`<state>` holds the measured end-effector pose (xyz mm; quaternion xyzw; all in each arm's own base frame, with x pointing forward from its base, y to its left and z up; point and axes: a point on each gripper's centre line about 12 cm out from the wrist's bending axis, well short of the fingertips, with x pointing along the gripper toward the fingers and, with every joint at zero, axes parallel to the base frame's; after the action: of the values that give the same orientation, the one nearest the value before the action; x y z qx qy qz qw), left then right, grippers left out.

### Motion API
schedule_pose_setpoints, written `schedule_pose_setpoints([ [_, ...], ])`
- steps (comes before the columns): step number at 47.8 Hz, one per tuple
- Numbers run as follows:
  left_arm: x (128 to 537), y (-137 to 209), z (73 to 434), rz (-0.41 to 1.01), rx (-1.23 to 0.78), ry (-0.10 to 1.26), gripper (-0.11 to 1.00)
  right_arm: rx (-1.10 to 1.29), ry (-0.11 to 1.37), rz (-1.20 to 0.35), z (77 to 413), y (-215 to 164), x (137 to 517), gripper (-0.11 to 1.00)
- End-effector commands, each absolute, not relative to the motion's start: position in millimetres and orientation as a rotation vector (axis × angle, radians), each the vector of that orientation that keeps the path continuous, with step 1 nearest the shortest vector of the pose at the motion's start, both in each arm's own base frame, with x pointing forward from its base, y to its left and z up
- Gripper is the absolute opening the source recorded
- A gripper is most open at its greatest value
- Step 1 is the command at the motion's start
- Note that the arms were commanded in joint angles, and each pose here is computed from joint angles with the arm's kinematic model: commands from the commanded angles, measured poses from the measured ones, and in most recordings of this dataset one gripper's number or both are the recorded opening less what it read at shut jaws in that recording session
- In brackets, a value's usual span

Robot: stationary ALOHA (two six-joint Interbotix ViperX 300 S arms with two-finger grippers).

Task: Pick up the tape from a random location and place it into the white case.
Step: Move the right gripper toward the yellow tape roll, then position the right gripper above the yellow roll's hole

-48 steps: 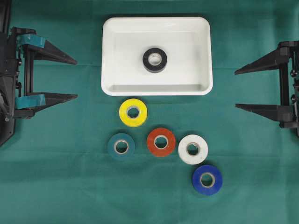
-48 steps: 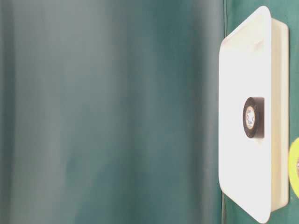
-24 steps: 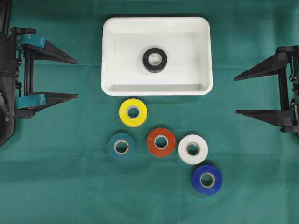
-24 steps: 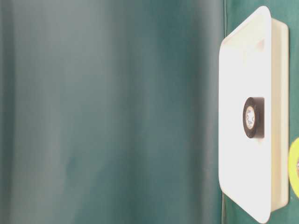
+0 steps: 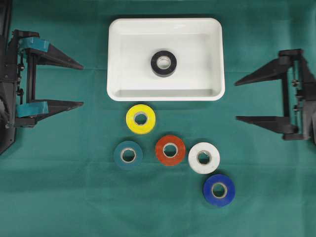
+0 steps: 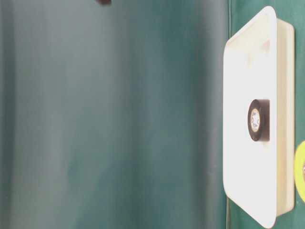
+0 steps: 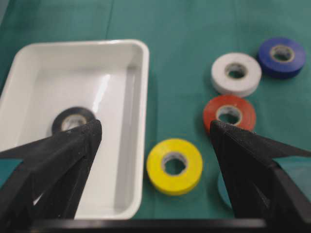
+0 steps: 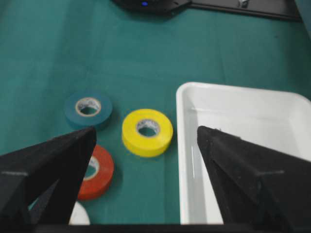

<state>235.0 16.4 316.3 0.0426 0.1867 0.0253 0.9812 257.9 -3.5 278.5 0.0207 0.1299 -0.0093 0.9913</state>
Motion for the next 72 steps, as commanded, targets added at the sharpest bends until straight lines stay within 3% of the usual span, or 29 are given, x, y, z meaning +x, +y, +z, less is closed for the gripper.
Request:
schedule_pose_setpoints([
  [1, 237, 14, 323, 0.042, 0.086, 0.349, 0.97, 0.046, 0.234, -0.017, 291, -3, 277, 0.91],
  [20, 237, 13, 323, 0.039, 0.086, 0.351, 0.97, 0.043, 0.296, -0.018, 292, -4, 363, 0.91],
  [34, 237, 13, 323, 0.039, 0.086, 0.349, 0.97, 0.038, 0.316, -0.016, 293, -4, 400, 0.91],
  [55, 237, 13, 323, 0.039, 0.086, 0.349, 0.97, 0.020, 0.356, -0.007, 292, -1, 438, 0.91],
  [72, 237, 13, 323, 0.038, 0.088, 0.352, 0.97, 0.023, 0.405, -0.010, 287, -2, 440, 0.91],
])
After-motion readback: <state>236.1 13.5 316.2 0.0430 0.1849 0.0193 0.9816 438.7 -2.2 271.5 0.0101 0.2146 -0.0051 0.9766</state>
